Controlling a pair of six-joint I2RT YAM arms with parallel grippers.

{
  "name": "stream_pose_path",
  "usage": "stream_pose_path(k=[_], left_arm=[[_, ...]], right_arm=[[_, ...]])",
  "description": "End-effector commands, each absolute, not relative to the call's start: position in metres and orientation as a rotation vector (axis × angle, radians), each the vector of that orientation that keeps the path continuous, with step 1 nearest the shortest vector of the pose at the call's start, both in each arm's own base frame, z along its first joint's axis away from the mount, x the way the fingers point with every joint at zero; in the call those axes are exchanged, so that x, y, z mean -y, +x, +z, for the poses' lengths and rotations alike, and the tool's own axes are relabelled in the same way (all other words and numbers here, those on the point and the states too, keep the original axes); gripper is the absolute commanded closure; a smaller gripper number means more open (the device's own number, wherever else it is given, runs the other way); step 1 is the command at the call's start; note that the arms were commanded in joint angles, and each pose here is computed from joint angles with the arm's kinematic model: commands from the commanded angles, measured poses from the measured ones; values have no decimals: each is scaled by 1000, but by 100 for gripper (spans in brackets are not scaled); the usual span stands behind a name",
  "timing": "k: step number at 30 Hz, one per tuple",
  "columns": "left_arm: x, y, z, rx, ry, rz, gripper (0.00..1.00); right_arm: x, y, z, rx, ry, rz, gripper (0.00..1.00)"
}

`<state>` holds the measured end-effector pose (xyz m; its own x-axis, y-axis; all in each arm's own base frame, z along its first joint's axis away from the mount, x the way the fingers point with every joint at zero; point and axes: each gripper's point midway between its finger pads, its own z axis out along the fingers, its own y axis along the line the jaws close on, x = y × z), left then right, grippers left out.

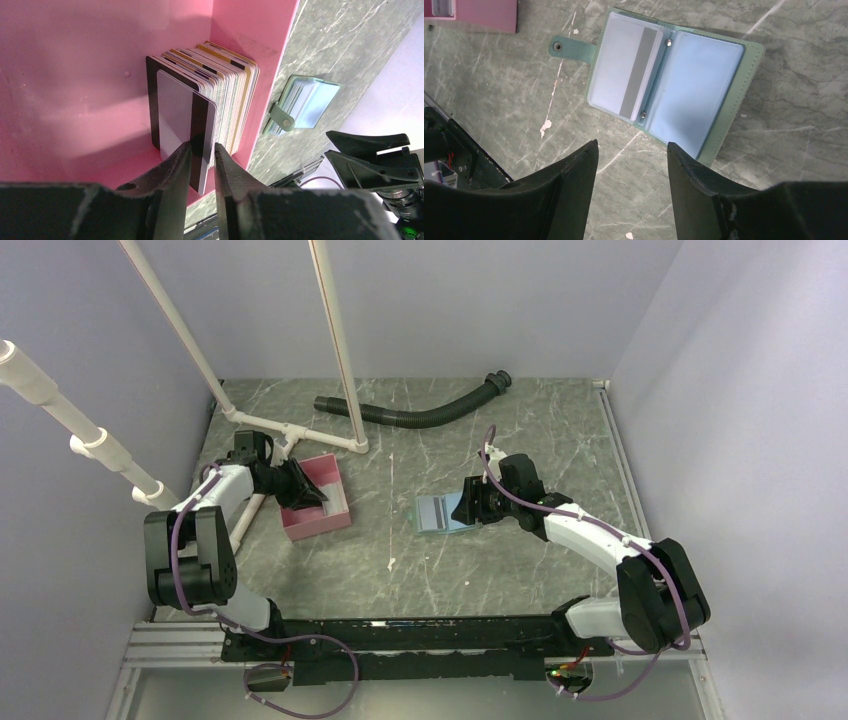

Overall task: Put the credit cards into the card holder
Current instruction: Pick up the credit card from the storage box.

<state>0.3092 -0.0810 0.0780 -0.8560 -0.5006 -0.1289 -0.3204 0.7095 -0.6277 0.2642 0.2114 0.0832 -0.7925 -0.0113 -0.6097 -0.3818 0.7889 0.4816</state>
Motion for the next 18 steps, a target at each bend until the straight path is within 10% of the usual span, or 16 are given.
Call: stream_pose_path(k=[1, 18], left_arm=[[87, 316, 103, -2569, -575, -943, 71], [85, 311, 90, -2608, -584, -917, 47]], right_arm=[[-218, 274, 101, -2300, -311, 843, 44], [-219, 273, 101, -2299, -311, 847, 44]])
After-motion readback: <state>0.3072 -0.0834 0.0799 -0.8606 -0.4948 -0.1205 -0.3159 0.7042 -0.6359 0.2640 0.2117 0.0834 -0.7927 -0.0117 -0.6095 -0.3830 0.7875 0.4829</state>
